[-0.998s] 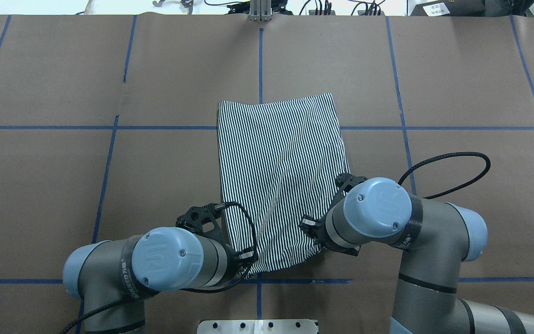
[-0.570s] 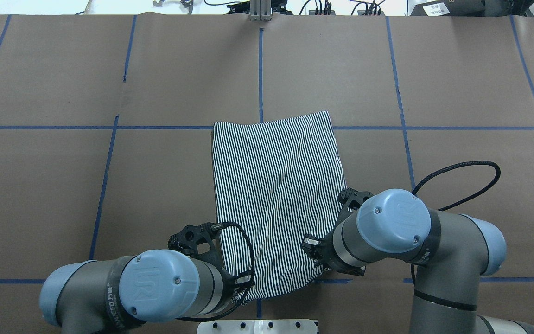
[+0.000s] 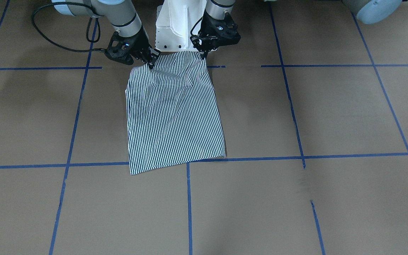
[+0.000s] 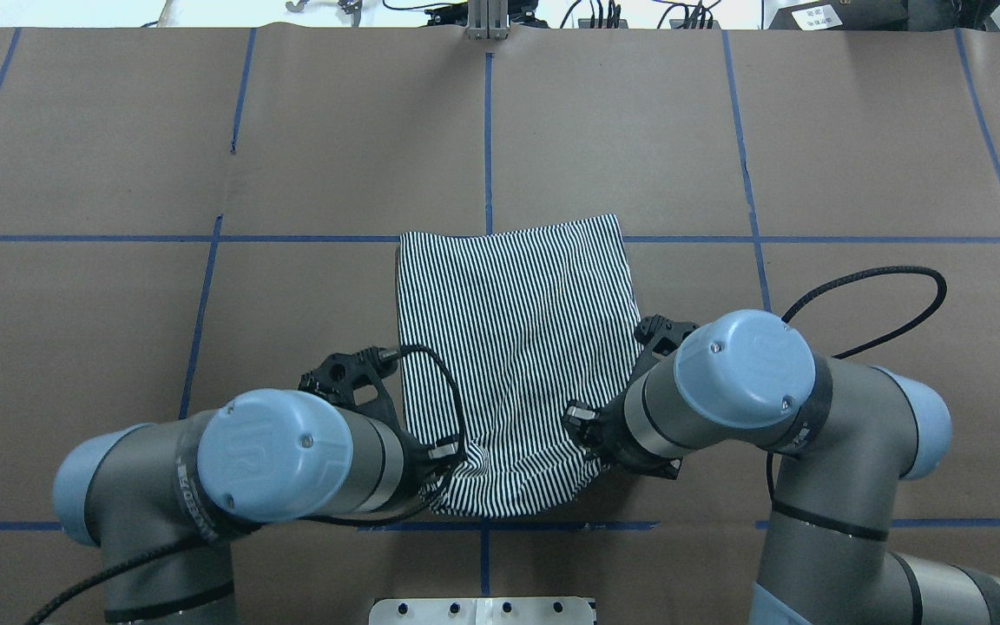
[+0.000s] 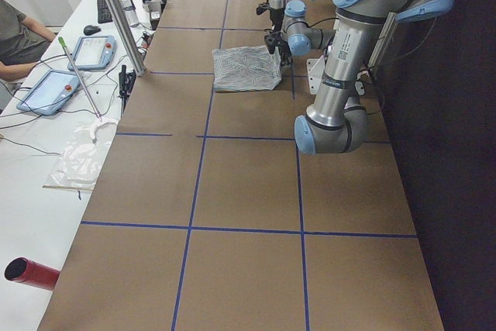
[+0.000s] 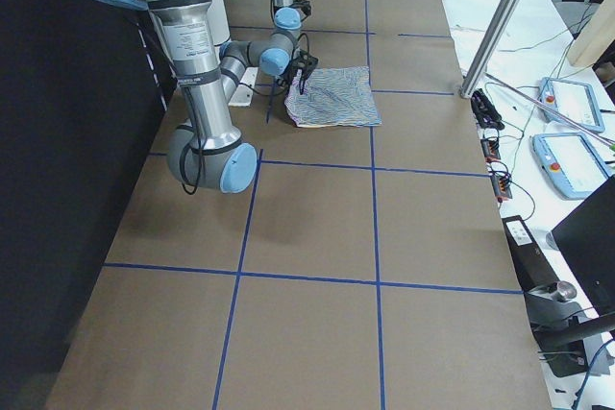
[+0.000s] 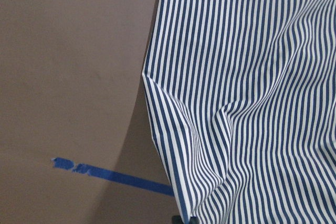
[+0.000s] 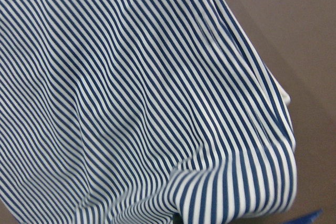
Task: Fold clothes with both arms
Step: 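Lift the near edge with both grippers and fold it away from the robot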
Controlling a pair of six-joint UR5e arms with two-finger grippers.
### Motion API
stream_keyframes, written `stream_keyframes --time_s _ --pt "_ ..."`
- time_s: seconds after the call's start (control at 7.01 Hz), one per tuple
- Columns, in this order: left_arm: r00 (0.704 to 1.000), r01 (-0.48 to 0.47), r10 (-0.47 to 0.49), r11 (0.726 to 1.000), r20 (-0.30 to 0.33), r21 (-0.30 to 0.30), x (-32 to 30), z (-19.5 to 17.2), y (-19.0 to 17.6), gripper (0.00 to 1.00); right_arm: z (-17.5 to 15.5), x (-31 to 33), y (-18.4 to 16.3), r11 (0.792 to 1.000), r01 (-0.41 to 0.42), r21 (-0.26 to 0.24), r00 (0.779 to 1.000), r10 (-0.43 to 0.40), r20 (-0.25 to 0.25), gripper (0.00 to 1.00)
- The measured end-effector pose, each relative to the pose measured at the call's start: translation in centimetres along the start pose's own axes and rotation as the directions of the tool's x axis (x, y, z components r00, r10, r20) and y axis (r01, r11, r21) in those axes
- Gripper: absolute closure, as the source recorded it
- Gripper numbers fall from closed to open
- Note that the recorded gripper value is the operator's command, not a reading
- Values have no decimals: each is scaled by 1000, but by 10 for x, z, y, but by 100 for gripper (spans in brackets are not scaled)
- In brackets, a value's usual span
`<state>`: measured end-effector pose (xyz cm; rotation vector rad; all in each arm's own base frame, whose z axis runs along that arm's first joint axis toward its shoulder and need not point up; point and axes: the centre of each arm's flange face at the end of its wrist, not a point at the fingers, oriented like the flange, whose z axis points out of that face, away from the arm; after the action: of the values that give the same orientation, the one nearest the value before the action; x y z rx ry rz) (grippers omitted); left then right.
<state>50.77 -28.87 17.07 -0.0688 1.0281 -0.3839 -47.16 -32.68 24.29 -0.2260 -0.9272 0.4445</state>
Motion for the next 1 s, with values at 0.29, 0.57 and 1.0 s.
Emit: stream_keyframes --time_s 0.29,0.57,1.0 --pt "997 47 -41 992 -58 115 22 14 -92 3 4 -59 -92 995 -48 83 999 47 9 2" --pt "996 57 -41 973 -77 224 20 56 -199 0 27 -98 -195 991 -29 131 999 22 49 0" --pt "998 -5 23 962 -60 274 1 64 -260 0 38 -86 -287 978 31 206 997 -43 56 0"
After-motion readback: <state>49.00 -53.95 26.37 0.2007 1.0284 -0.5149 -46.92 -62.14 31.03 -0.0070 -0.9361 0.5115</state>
